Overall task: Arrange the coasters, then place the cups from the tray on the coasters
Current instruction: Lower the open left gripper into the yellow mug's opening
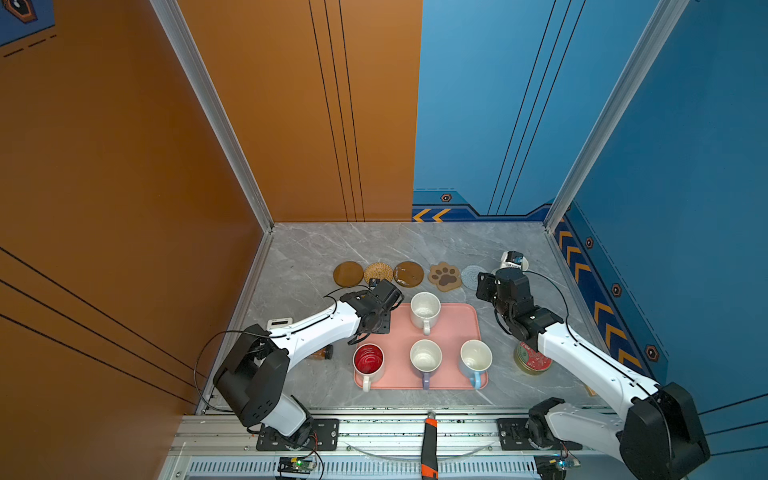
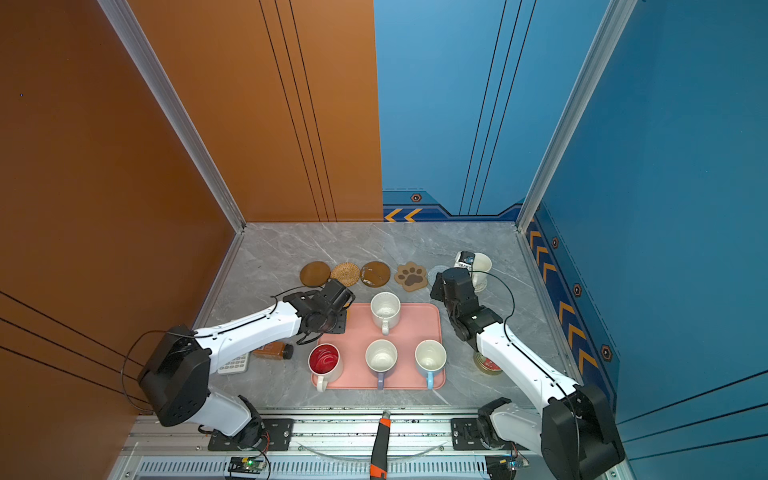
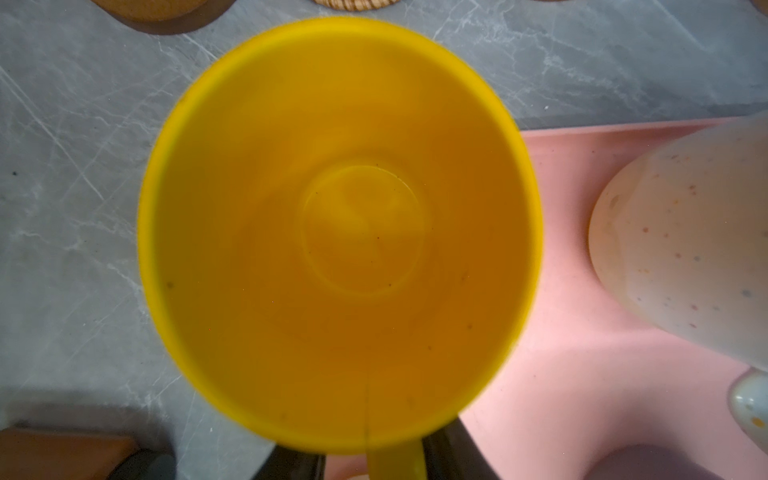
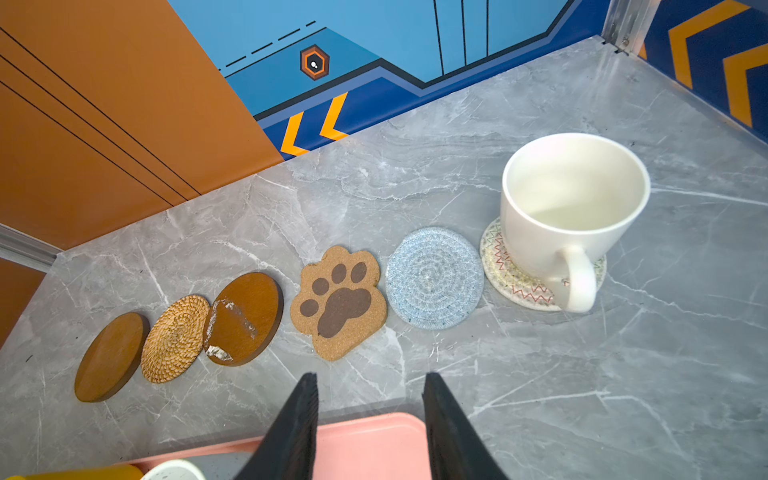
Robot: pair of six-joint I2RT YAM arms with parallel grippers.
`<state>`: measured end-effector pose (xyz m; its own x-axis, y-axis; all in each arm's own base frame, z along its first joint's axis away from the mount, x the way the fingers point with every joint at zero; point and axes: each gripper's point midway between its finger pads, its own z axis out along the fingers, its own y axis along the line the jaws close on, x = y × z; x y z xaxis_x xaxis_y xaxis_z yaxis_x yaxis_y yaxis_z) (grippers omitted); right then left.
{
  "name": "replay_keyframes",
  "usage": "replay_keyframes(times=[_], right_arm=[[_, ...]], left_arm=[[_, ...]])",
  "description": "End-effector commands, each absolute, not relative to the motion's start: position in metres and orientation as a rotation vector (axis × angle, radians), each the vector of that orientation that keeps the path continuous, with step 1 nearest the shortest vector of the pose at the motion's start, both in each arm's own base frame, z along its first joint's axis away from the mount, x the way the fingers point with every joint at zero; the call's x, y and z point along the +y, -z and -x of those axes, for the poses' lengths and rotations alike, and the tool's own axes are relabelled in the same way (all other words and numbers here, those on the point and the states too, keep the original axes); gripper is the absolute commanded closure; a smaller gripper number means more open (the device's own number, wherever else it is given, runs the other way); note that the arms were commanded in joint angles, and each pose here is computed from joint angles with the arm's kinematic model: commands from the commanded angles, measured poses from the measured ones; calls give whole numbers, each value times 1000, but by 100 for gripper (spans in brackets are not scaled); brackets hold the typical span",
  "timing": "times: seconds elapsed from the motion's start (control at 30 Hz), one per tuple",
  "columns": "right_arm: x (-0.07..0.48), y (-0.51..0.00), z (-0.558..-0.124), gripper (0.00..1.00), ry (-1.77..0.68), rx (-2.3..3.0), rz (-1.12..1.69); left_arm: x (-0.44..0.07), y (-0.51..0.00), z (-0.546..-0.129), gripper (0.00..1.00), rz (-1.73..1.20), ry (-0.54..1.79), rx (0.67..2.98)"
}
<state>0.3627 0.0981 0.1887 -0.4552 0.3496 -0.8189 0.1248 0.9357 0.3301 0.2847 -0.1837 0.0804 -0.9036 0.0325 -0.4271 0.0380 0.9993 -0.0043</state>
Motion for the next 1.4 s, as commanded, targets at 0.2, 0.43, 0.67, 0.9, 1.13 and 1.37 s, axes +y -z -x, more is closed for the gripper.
replay_keyframes(times=[0.2,0.43,0.67,0.9,1.13,1.37], right_arm=[[97,-191,-366,60,-274,2053,-359],[98,-188,-368,60,-277,2063,-357],[97,-187,-369,60,-276,2068,-357],[97,-185,-369,60,-275,2073,-358],[97,-185,-368,61,-275,2075,-359],[97,-185,-368,61,-277,2077,-359]], left_arm=[[-178,-75,-287,66,-72,-47,2718],[-183,-78,-294,67,-70,-41,2709],[-184,-78,-295,75,-71,-40,2710],[-184,-74,-294,86,-73,-45,2723],[-184,-79,-294,100,-77,-47,2703],[-182,-97,-295,100,-69,-57,2633]])
